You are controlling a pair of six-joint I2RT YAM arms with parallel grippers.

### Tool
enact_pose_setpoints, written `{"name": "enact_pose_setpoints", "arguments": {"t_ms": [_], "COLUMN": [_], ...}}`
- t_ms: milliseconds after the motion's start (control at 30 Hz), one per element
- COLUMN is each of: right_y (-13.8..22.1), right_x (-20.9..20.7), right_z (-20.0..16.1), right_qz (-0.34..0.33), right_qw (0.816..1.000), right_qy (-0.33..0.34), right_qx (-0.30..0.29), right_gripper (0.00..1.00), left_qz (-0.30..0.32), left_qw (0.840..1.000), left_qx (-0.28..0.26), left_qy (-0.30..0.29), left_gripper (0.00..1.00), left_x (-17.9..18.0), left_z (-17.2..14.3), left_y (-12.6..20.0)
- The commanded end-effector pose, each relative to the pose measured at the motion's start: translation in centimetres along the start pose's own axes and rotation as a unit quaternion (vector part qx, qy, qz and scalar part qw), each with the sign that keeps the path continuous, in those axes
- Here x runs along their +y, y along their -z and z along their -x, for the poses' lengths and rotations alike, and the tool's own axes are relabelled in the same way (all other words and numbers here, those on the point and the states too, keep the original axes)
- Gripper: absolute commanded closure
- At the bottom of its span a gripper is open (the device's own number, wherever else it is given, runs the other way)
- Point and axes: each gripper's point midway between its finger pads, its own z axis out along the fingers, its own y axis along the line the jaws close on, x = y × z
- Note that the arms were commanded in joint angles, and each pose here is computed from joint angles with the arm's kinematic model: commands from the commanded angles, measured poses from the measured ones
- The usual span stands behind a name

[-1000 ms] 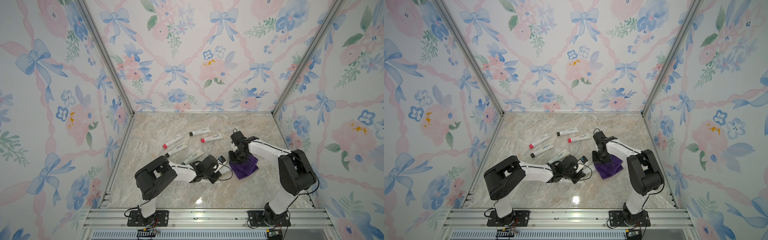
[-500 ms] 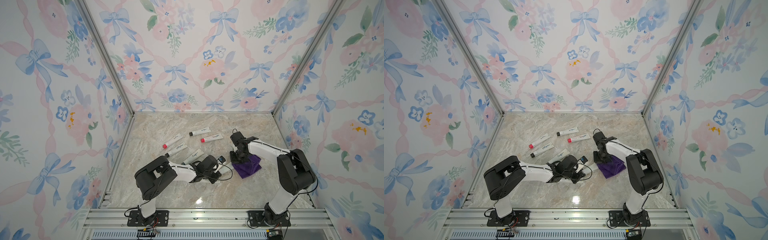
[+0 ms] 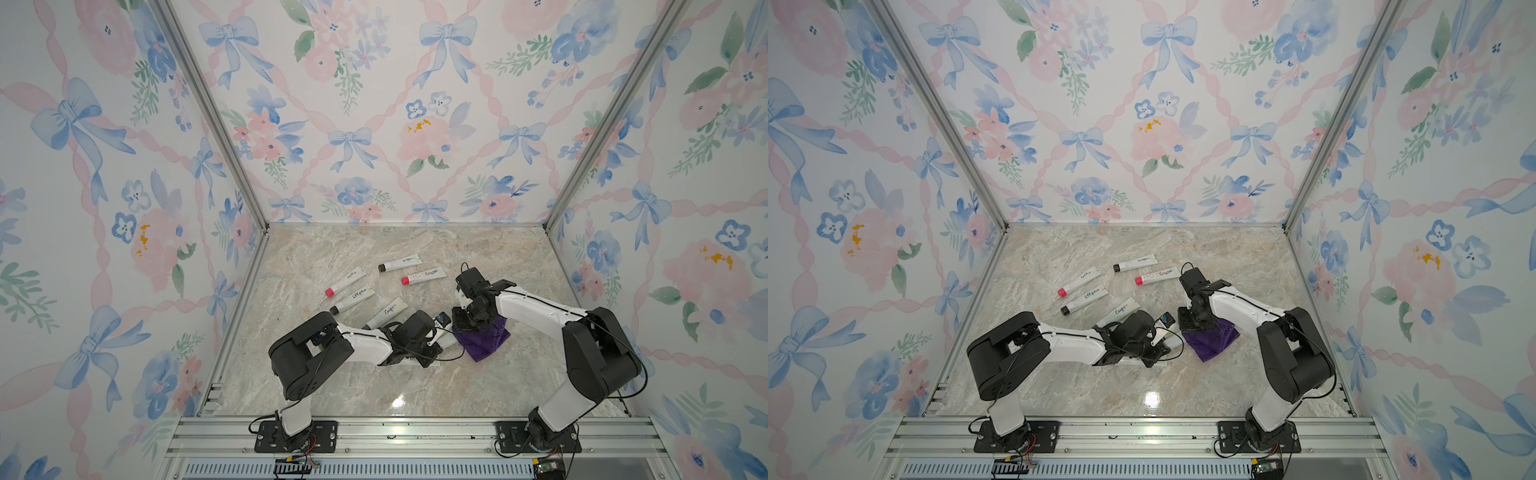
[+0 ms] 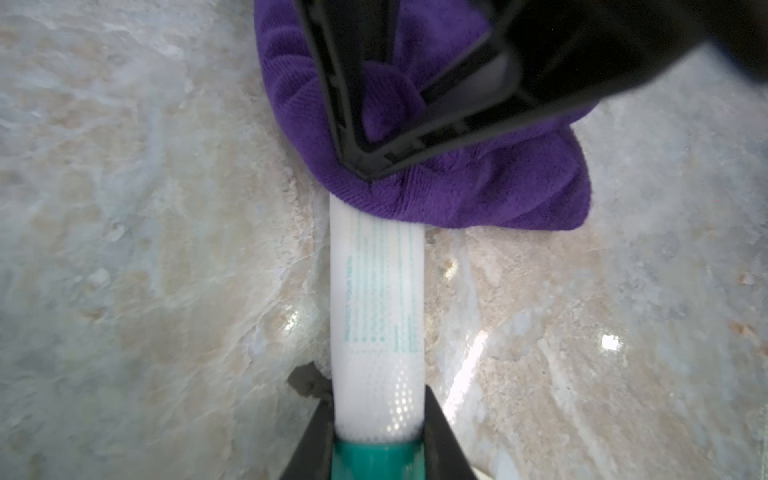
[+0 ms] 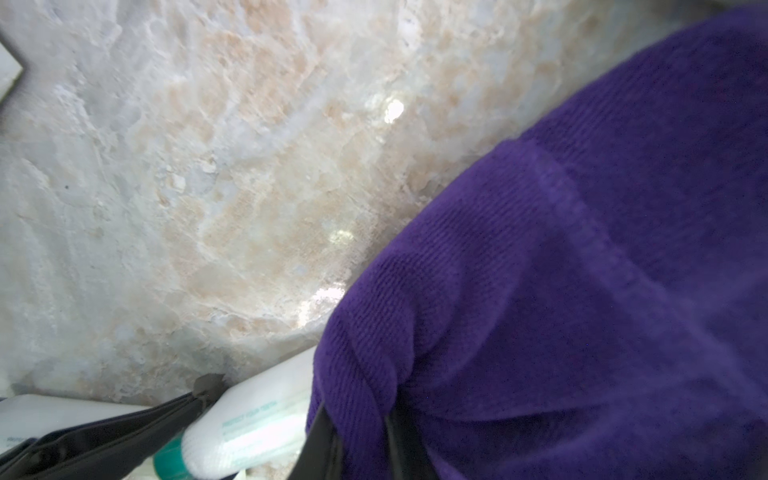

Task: Wipe the surface of the toothpaste tube
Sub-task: Wipe the dirt from the toothpaste tube.

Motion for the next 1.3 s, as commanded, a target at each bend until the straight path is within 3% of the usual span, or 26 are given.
{"name": "enact_pose_setpoints", "arguments": {"t_ms": [0,200,300,600,833,967,1067,1267], "right_y": [-0.9,-0.4,-0.4,-0.4,1.1,1.0,2.1,4.9], "right_x": [-3.4,-6.6,-6.5,0.3,4.0,1.2,-2.3,-6.8], "right_z": [-1.9,-0.7,-0.6,-1.6,-2.6,-2.6,-1.9,-1.4], "right_qz": [-0.067,-0.119,-0.113,0.039,0.114,0.049,-0.008,-0.055], "right_qw": [0.996,0.991,0.992,0.998,0.993,0.998,0.998,0.988], "right_qy": [-0.009,-0.030,-0.034,-0.024,-0.013,-0.024,-0.063,-0.118], "right_qx": [0.060,0.048,0.045,0.042,0.031,0.022,-0.020,-0.077], "right_gripper": [0.83,0.83,0.83,0.83,0.83,0.83,0.83,0.83], "left_qz": [0.013,0.014,0.012,0.012,0.016,0.023,0.043,0.055], "left_qw": [1.000,1.000,1.000,1.000,1.000,1.000,0.999,0.997], "left_qx": [0.000,-0.001,-0.001,-0.002,-0.003,-0.004,-0.005,-0.014], "left_qy": [0.007,0.008,0.007,0.007,0.009,0.011,0.017,0.047], "left_gripper": [0.82,0.82,0.82,0.82,0.83,0.83,0.83,0.83], "left_x": [0.5,0.6,0.5,0.5,0.7,0.9,1.8,4.0], "left_z": [-0.1,-0.1,-0.1,0.0,0.1,0.0,-0.1,0.4], "left_y": [0.1,0.1,0.1,0.2,0.2,0.3,0.8,1.8]}}
